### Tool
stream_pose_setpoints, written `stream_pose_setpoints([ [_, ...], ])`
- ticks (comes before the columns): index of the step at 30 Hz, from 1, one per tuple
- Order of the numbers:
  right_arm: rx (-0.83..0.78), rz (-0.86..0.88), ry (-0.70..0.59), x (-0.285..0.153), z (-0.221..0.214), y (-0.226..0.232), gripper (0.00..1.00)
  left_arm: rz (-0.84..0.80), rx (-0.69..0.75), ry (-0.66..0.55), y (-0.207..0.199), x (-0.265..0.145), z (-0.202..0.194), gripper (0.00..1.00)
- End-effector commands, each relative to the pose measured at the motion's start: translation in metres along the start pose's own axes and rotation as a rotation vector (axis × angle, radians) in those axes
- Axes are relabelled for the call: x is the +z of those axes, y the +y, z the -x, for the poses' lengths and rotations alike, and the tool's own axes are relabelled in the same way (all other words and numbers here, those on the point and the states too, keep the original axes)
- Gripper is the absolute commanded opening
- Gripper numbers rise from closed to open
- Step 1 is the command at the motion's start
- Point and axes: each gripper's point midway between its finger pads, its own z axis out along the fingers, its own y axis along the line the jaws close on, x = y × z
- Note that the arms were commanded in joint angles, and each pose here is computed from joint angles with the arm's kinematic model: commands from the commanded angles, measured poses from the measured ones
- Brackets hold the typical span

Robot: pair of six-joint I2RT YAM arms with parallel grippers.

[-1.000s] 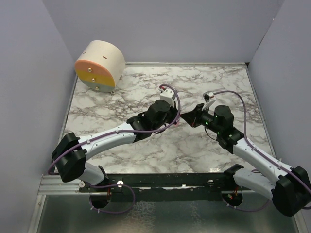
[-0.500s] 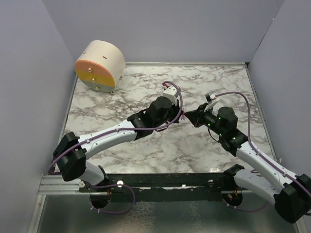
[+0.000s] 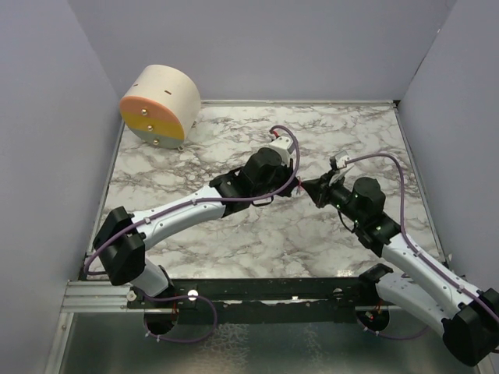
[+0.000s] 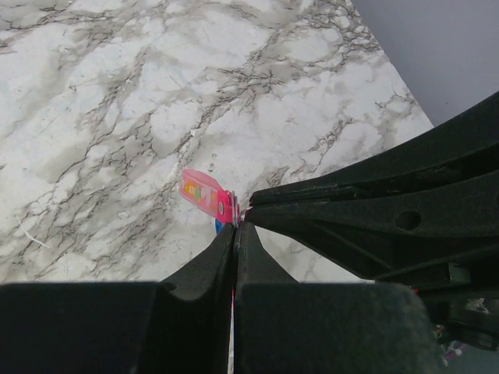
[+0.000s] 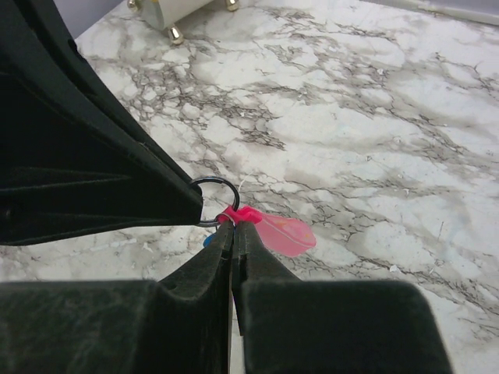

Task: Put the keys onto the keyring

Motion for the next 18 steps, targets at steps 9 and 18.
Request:
stream_pose_setpoints([
  [9,-0.153,-0.046,-0.117,-0.007,0.024,-0.011,0.01,-0.142,-0.05,0.186,-0.021,0.015,-0.019,0.0],
  [18,-0.222,-0.082,-0.121,-0.012,0.022,-0.019,0.01,-0.17,-0.077,0.249,-0.014,0.018,-0.024,0.0],
])
